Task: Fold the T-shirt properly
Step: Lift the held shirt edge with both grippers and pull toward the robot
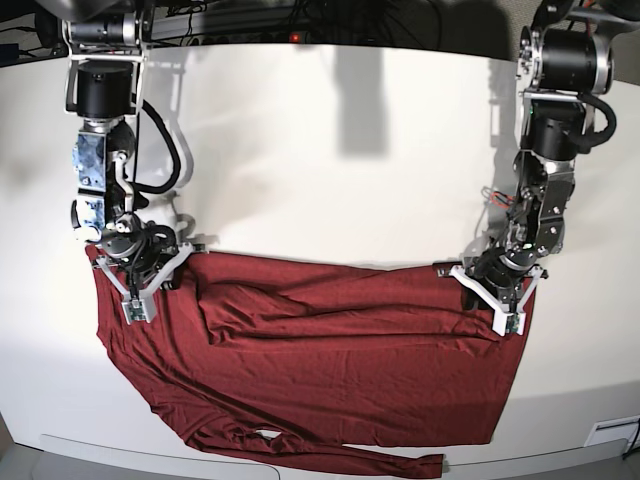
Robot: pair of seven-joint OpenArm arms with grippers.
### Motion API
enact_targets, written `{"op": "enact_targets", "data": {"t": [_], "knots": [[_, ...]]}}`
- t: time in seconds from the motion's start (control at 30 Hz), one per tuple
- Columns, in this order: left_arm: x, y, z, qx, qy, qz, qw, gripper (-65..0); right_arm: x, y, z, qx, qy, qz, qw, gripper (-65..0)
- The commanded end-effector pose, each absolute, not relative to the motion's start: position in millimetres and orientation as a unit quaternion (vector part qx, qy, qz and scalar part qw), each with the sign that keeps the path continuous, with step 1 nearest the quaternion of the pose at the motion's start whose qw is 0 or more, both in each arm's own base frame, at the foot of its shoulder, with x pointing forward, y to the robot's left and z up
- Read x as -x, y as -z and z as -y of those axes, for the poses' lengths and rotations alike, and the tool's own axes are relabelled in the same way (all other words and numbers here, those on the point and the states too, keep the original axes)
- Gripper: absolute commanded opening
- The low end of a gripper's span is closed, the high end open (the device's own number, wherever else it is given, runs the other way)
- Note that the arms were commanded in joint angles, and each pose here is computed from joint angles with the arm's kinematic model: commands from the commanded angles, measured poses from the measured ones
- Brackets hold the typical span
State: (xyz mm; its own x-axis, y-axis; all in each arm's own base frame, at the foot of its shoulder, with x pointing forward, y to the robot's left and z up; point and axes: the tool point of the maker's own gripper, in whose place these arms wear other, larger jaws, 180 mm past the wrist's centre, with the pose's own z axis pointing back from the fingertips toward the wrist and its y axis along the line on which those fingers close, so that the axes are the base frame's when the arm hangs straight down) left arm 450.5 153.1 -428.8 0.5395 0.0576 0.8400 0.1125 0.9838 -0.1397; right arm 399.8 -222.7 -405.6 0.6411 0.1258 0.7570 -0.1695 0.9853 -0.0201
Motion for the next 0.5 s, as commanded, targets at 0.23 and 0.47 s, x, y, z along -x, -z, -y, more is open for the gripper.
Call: {"op": "enact_targets", "data": {"t": [0.23, 0.47], "knots": [[-465, 410, -156, 0.088, 0.018, 0.500, 0.861, -50.9, -420, 378, 227, -0.021, -0.083, 0.456, 0.886, -65.0], [-465, 410, -156, 0.088, 0.018, 0.500, 0.861, -51.0, -436, 359, 232, -0.013, -0.085, 0.464, 0.882, -65.0]]}}
